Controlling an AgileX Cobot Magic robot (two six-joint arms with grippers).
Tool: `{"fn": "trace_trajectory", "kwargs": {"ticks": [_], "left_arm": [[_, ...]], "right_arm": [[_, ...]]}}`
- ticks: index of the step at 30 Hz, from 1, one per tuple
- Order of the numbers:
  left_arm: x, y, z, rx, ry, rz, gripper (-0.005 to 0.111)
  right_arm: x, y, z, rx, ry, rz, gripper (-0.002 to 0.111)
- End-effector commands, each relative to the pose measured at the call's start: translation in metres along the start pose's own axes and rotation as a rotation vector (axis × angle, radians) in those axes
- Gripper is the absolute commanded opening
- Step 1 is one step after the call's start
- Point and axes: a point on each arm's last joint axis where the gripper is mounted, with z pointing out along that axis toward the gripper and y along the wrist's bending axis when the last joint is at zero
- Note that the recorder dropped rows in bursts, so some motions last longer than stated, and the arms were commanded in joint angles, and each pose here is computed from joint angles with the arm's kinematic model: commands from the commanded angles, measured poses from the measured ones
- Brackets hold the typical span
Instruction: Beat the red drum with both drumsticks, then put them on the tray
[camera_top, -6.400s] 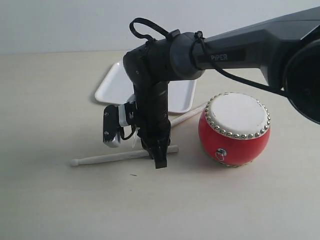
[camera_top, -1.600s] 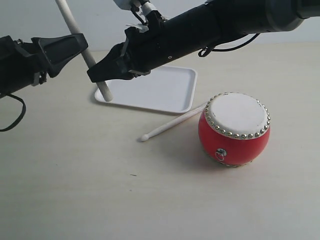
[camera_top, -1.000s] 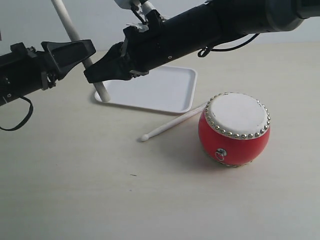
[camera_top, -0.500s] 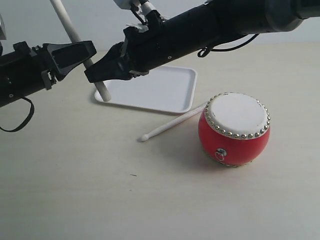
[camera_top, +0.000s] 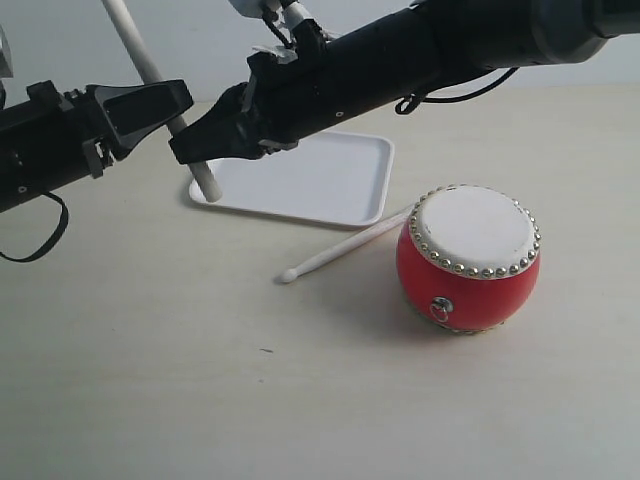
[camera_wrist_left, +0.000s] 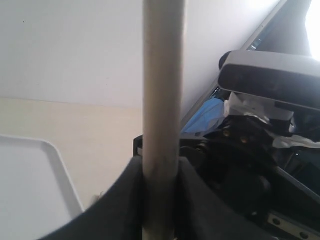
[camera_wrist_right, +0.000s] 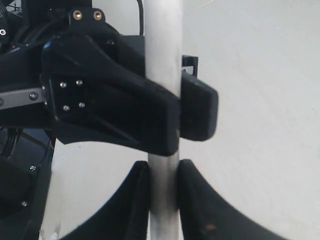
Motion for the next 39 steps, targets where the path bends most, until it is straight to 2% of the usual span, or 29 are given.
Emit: {"fn": "trace_trajectory", "kwargs": {"ticks": [1,6,9,11,16,17,19,23,25,27,30,32,39], "left_arm": [[-0.001,0.003,0.001,-0.026,0.003,-0.007,0.0],[0.0,0.003,0.001,-0.024,0.007,-0.033,0.0],[-0.001,0.003,0.0,-0.023,0.006,-0.032,0.0],[-0.001,0.002,0.0,-0.02,0.006,-0.028,0.0],[-0.012,0.0,-0.004,-0.003,0.015,0.017,0.0],[-0.017,-0.001,-0.005,0.009,0.028,0.019,0.0],[-0.026,-0.003,-0.007,0.034,0.069,0.023,0.0],[-0.041,0.003,-0.009,-0.05,0.216,0.11,0.0],[-0.046,0.008,-0.011,-0.142,0.273,0.138,0.0],[-0.051,0.016,-0.014,-0.284,0.317,0.183,0.0],[-0.055,0.027,-0.023,-0.47,0.336,0.22,0.0],[-0.057,0.032,-0.027,-0.56,0.344,0.23,0.0],[-0.056,0.035,-0.03,-0.604,0.373,0.243,0.0]], "right_arm": [[-0.006,0.005,-0.002,-0.05,-0.058,0.038,0.004],[-0.006,0.005,-0.002,-0.048,-0.064,0.051,0.0],[-0.005,0.005,-0.002,-0.049,-0.054,0.052,0.008],[-0.005,0.005,-0.002,-0.049,-0.054,0.052,0.023],[-0.011,0.007,-0.006,-0.031,-0.077,0.056,0.074],[-0.014,0.008,-0.008,-0.013,-0.085,0.047,0.078],[-0.021,0.009,-0.014,0.055,-0.095,0.019,0.079],[-0.038,0.012,-0.03,0.231,-0.098,-0.085,0.076],[-0.048,0.013,-0.04,0.328,-0.085,-0.109,0.074],[-0.058,0.014,-0.049,0.411,-0.049,-0.143,0.071],[-0.071,0.014,-0.062,0.508,0.037,-0.164,0.062],[-0.079,0.012,-0.071,0.588,0.114,-0.146,0.06],[-0.103,-0.001,-0.093,0.776,0.382,-0.21,0.06]]}}
